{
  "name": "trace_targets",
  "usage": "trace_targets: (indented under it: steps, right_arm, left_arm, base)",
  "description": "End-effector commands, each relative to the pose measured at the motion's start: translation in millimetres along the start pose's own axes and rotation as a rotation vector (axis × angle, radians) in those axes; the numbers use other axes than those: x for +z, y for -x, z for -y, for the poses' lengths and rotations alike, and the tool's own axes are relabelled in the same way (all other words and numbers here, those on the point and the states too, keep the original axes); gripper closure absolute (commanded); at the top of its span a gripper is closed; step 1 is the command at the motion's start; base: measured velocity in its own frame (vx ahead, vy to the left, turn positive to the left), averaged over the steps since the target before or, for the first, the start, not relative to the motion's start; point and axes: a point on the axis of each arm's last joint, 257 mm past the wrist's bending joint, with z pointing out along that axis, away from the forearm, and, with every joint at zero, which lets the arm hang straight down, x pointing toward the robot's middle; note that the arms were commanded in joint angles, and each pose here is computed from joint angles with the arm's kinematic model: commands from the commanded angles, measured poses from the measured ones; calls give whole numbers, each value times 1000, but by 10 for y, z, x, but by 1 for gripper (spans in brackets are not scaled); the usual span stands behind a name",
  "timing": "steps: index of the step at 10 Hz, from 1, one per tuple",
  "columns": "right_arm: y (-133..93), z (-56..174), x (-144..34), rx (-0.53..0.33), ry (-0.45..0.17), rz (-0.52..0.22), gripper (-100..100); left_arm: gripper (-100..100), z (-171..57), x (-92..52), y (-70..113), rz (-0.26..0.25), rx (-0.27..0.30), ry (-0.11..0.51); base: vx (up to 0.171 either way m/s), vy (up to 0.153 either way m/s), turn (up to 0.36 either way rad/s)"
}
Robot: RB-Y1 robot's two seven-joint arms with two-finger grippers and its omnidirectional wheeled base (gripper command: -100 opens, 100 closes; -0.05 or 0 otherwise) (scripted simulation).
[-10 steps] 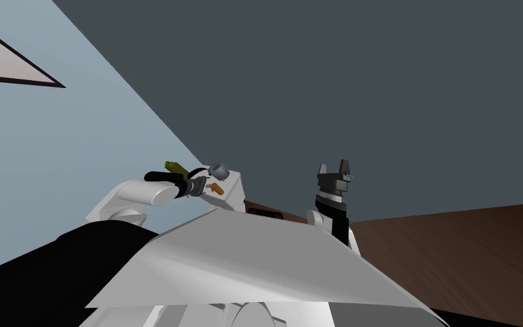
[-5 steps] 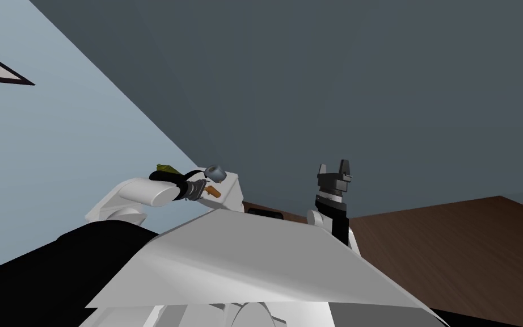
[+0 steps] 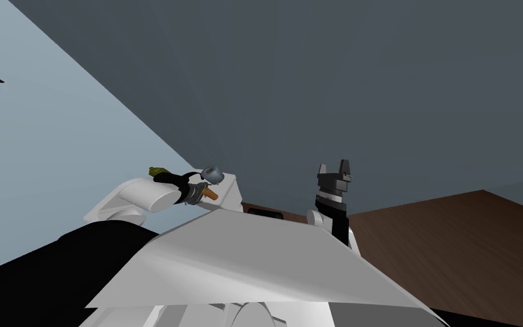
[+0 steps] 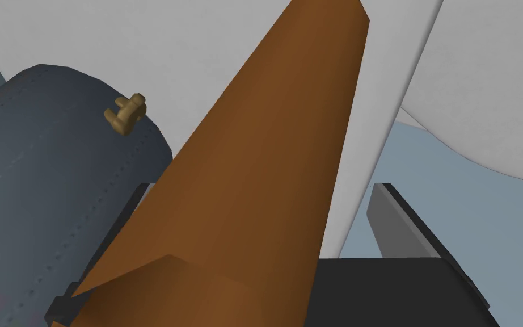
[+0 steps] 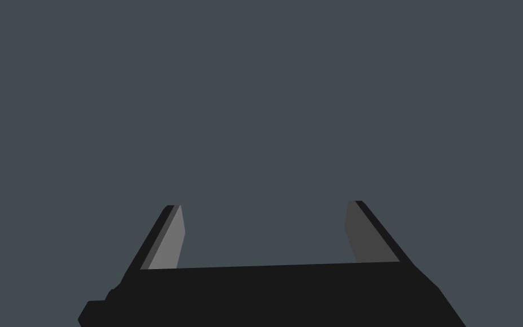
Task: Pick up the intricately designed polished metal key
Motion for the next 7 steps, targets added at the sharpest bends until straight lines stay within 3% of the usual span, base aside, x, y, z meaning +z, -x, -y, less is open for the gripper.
trace_targets:
  steps: [1, 2, 3, 4, 7]
  right_arm:
    - [0, 0, 0, 0, 0, 0, 0]
    - [0, 0, 0, 0, 0, 0, 0]
    - [0, 0, 0, 0, 0, 0, 0]
    - [0, 0, 0, 0, 0, 0, 0]
    - [0, 0, 0, 0, 0, 0, 0]
  left_arm:
    - [-100, -19, -62, -62, -2, 19, 3]
    - [-100, -11, -40, -38, -1, 12, 1]
    - [0, -17, -45, -42, -1, 13, 3]
    - [-100, -9, 43, -1, 0, 5, 5]
    - [-100, -8, 222, 80, 4, -7, 9]
  base:
    - [-12, 0, -2]
    - [-6, 1, 0]
    - [0, 0, 0]
    - [-9, -8, -65]
    - [-24, -14, -50]
